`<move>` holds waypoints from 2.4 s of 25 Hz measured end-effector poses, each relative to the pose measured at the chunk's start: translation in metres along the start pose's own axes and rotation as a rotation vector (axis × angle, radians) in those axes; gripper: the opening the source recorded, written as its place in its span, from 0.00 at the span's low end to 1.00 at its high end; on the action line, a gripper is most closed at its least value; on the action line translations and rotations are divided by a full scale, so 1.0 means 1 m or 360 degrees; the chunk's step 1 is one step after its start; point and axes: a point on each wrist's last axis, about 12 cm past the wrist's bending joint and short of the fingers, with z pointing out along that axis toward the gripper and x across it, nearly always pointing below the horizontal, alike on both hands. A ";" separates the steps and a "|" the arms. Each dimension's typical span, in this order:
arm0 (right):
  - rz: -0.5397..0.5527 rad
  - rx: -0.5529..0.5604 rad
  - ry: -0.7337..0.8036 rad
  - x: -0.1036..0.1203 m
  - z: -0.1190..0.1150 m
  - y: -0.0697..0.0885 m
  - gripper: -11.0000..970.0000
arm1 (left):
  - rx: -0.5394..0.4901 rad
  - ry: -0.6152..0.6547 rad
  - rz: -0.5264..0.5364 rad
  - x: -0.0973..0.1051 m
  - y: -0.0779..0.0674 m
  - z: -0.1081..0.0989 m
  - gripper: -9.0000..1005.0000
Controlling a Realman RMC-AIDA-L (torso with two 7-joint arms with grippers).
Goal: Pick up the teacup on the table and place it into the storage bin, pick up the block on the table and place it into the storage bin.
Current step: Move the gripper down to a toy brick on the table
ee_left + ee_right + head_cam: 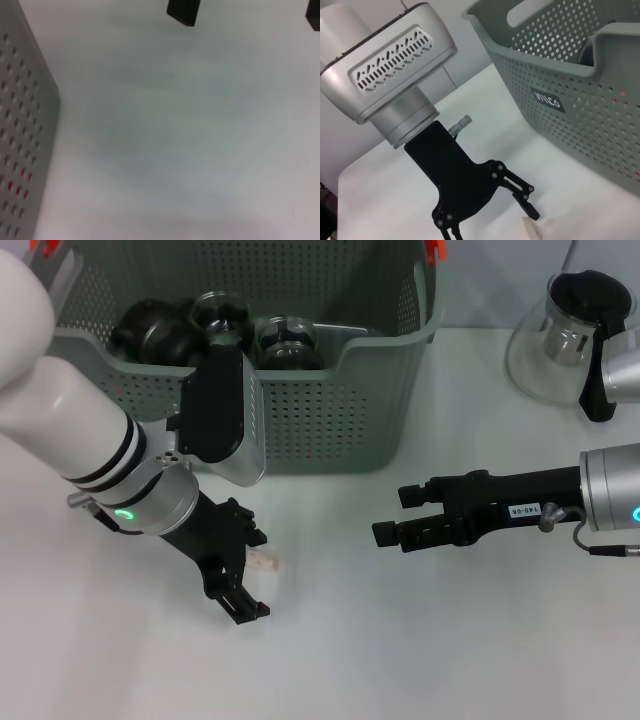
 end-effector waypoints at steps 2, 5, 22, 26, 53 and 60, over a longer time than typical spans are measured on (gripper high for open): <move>0.0000 0.0001 0.0000 0.000 0.000 0.000 0.97 | 0.0007 0.0004 0.0002 0.000 -0.001 0.000 0.89; 0.0000 0.0003 0.0000 0.000 0.000 0.000 0.97 | 0.0016 0.0007 0.0006 -0.001 -0.001 0.000 0.89; -0.0011 0.0011 0.0000 0.000 0.000 -0.001 0.97 | 0.0019 -0.0004 0.0033 -0.010 0.000 -0.007 0.87; -0.0011 0.0010 0.0000 0.000 0.000 -0.001 0.97 | -0.0029 0.0006 0.0021 -0.010 0.003 -0.003 0.87; -0.0006 0.0012 -0.0004 0.003 -0.001 -0.001 0.97 | -0.0034 0.0054 0.0031 -0.010 0.001 0.007 0.52; -0.0012 0.0013 -0.0003 0.002 -0.001 -0.001 0.97 | -0.0030 0.0054 0.0009 -0.010 0.001 0.007 0.44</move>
